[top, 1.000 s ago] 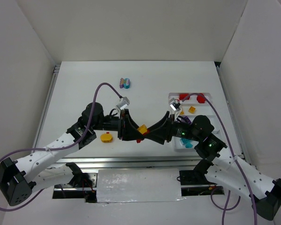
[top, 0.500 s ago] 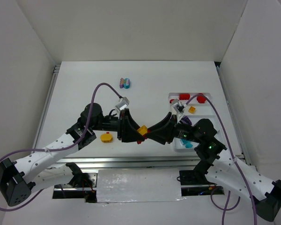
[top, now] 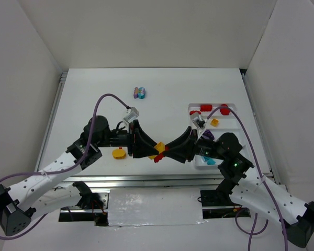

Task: Sort the legos into containers by color

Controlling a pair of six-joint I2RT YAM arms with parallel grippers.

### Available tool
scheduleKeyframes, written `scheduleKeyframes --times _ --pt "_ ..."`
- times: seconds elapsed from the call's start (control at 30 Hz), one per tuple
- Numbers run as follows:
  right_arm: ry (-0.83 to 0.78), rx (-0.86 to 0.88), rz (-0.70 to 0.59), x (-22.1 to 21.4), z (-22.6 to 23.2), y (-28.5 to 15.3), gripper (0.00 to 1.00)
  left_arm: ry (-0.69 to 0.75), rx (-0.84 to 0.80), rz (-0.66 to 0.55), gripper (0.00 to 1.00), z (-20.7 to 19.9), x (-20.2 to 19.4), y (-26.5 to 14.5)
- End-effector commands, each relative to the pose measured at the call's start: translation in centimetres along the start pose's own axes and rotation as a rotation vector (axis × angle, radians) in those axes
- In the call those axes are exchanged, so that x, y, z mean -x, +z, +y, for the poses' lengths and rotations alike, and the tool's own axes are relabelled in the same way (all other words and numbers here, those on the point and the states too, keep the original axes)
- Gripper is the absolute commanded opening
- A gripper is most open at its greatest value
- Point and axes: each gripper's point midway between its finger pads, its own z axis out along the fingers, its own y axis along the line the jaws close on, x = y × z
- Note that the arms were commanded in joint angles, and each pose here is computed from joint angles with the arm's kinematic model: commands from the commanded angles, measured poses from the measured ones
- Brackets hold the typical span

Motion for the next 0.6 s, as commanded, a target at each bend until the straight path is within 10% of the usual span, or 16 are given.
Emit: scheduleKeyframes --times 0.0,0.2,0.4,0.57 --pt "-0.042 0.051 -0.022 1.4 1.4 0.3 0.00 0.067 -0.043 -0.034 0.58 -1.3 1.7 0.1" --pt "-0.025 0.054 -0.018 1.7 1.3 0.7 0.00 0.049 -0.078 0.006 0.65 -1.0 0.5 0.5" --pt "-0.026 0.030 -0.011 1.6 0.8 0.9 0.00 0.074 -0.071 -0.007 0.00 -1.3 0.8 0.1" --pt "-0.098 -0.027 0.024 -0.6 -1.5 -0.2 0.00 0.098 0.086 -0.098 0.00 0.0 2.5 -1.4"
